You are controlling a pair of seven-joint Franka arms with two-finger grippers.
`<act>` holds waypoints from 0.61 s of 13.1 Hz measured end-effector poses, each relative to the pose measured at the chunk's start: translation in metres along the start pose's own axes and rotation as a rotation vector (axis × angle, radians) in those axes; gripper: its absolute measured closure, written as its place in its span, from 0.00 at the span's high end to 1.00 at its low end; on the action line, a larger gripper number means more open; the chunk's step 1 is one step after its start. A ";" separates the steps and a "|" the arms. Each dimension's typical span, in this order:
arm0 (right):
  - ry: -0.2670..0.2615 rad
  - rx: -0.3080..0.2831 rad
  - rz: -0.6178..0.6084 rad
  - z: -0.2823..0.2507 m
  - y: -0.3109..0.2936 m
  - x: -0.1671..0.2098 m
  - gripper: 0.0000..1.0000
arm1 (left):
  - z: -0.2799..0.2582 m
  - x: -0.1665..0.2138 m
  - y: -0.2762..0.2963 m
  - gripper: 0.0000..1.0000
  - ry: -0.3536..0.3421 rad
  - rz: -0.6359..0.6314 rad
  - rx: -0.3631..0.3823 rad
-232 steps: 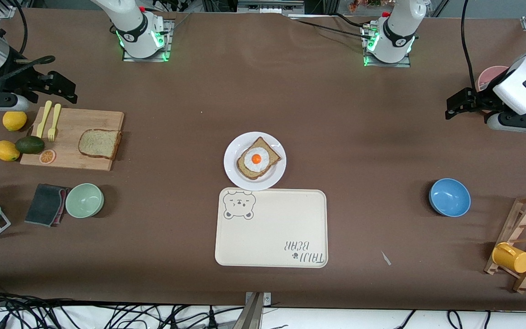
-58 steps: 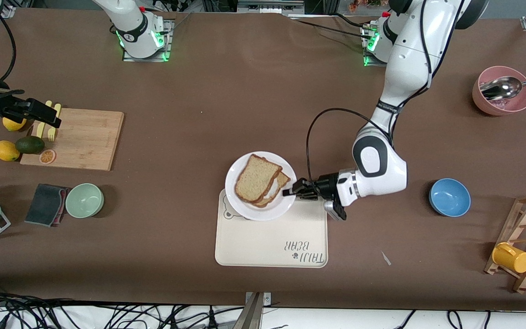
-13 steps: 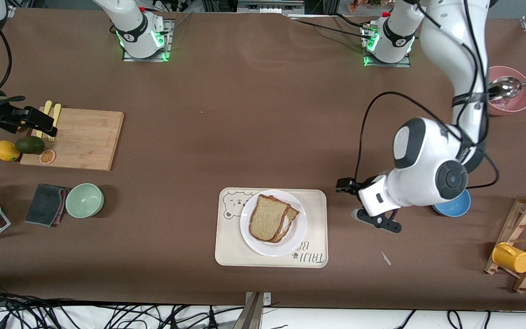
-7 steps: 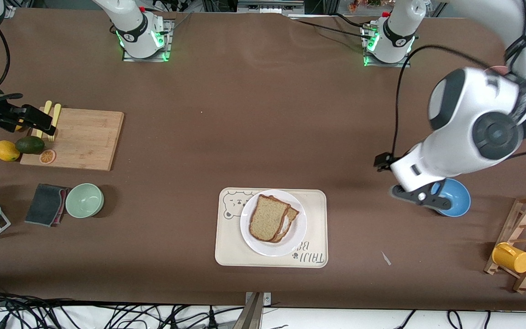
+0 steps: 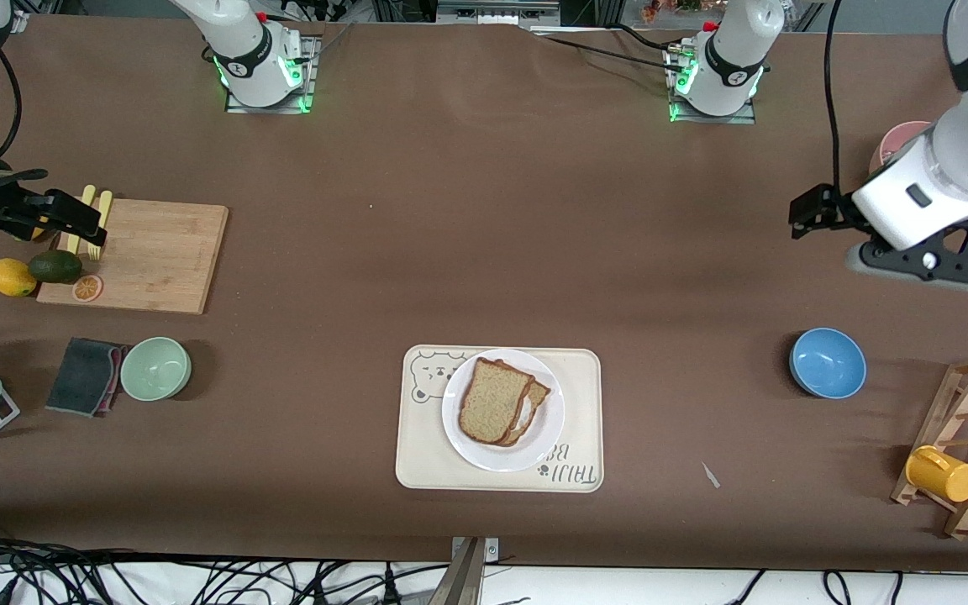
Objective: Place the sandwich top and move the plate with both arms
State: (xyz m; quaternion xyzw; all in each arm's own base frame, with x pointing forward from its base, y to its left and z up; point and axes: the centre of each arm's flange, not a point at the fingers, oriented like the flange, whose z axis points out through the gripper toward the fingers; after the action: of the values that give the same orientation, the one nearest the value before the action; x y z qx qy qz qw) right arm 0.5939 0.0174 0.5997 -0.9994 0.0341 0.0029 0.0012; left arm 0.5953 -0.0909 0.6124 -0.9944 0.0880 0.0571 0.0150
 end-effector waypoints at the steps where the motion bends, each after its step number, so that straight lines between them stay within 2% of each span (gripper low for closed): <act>1: -0.002 0.000 -0.002 0.000 -0.001 0.000 1.00 | 0.001 -0.005 -0.007 1.00 0.030 -0.009 -0.005; 3: -0.008 -0.001 -0.003 0.001 -0.001 -0.001 1.00 | 0.011 -0.015 -0.037 1.00 0.094 -0.053 -0.020; 4: -0.010 -0.001 -0.003 0.001 -0.001 -0.001 1.00 | 0.017 -0.020 -0.050 1.00 0.103 -0.072 -0.025; 8: -0.011 -0.001 -0.004 0.001 -0.002 -0.001 1.00 | 0.032 -0.029 -0.063 1.00 0.087 -0.116 -0.034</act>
State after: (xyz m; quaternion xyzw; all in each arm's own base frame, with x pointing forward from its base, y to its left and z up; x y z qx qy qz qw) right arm 0.5926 0.0194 0.5987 -0.9994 0.0323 0.0087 0.0010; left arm 0.5744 -0.0230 0.5849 -0.9995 0.0298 0.0144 -0.0023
